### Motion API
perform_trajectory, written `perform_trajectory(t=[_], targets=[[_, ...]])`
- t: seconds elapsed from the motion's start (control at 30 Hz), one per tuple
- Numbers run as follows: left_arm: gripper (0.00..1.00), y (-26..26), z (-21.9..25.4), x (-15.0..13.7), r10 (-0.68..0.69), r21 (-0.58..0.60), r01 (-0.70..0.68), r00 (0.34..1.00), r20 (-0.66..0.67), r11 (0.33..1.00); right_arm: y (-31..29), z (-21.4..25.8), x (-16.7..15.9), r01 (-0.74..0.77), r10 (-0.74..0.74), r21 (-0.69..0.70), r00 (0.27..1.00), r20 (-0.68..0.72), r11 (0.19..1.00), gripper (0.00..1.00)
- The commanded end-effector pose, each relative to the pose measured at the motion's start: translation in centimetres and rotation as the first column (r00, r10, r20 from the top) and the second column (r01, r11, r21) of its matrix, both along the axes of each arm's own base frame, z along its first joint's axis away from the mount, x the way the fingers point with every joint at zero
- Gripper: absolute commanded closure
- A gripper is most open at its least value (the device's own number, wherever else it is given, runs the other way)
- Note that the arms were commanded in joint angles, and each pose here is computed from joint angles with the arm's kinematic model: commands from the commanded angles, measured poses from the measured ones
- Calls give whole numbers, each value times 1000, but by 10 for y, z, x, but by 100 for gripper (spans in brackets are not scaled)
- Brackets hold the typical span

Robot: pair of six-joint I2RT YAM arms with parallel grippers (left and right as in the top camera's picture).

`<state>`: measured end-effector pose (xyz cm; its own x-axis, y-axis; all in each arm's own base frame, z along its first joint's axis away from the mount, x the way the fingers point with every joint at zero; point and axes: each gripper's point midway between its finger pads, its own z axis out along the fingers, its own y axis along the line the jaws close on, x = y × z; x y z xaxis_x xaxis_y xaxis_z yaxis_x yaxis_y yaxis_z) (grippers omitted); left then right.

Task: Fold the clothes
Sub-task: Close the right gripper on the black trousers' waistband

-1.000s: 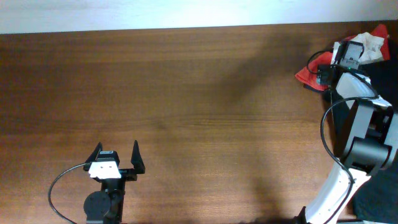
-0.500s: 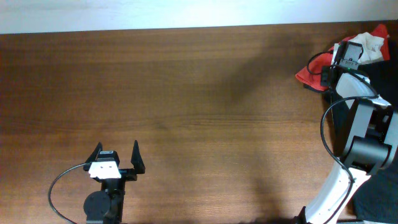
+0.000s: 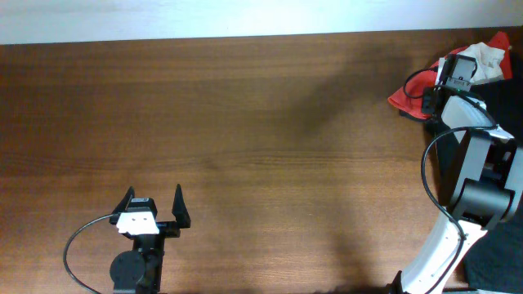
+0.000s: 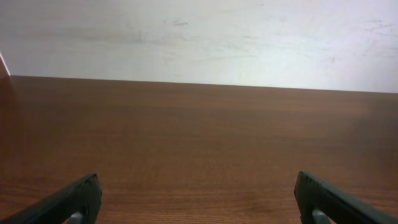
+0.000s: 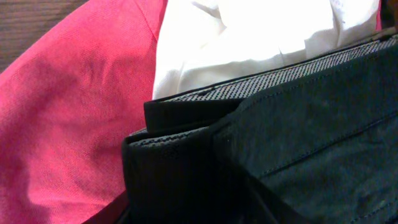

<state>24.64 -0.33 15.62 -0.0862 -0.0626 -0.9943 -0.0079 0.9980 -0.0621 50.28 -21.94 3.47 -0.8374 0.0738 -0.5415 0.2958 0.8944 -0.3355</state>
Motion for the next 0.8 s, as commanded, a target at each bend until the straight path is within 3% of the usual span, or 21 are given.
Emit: perform_trajectory(t=[0.0, 0.07, 0.23, 0.33, 0.5, 0.77], targets=[[1, -2, -1, 0, -15, 18, 15, 1000, 1, 1000, -3, 26, 4, 12, -11, -18, 999, 46, 1000, 58], [1, -2, -1, 0, -15, 18, 15, 1000, 1, 1000, -5, 31, 3, 20, -18, -28, 999, 48, 999, 58], [1, -2, -1, 0, -15, 18, 15, 1000, 1, 1000, -7, 49, 2, 29, -26, -47, 997, 72, 998, 77], [1, -2, -1, 0, -15, 18, 15, 1000, 1, 1000, -7, 60, 2, 30, -26, -52, 996, 89, 998, 96], [1, -2, -1, 0, -15, 18, 15, 1000, 1, 1000, -8, 69, 0, 54, -49, -45, 993, 111, 998, 96], [1, -2, -1, 0, -15, 18, 15, 1000, 1, 1000, -27, 120, -15, 270, -247, -60, 935, 254, 961, 96]])
